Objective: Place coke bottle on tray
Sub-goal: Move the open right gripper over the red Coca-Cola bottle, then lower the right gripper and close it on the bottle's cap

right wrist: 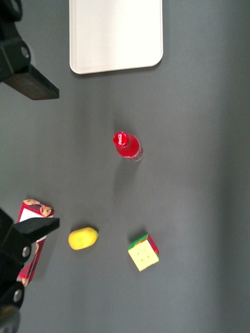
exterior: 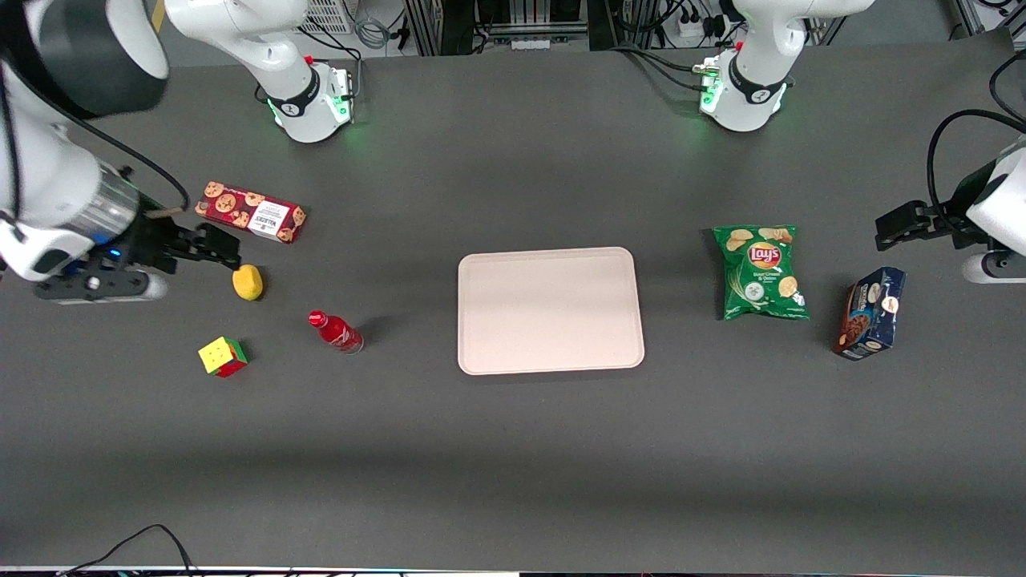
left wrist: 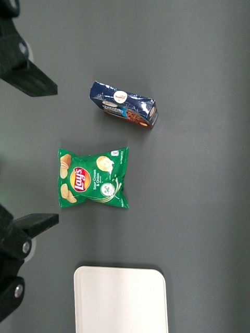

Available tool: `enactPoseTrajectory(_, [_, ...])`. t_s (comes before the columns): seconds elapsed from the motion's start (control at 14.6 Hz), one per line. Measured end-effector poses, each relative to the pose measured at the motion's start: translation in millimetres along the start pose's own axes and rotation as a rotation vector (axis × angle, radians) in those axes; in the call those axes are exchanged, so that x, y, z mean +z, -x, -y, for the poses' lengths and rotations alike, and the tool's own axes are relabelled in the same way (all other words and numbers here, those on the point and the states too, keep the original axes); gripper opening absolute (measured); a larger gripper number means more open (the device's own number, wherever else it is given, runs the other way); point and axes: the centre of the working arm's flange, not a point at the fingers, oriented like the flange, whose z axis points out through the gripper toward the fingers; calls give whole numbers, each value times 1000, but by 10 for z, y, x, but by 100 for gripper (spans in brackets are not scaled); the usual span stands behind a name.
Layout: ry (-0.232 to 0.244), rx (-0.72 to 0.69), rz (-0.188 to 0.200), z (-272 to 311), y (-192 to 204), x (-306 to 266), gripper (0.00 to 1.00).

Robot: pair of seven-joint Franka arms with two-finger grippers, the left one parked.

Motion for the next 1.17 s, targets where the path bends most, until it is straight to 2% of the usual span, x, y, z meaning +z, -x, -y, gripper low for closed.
enactPoseTrajectory(0.14, [2,3,19,159,-7,309,100])
enactPoseTrajectory(0.41, [5,-1,25,300,28,832,100])
enactPoseTrajectory(0.82, [5,-14,-13,385,131,1517,100])
enactPoseTrajectory(1.17, [11,-25,-25,389,28,1931,100])
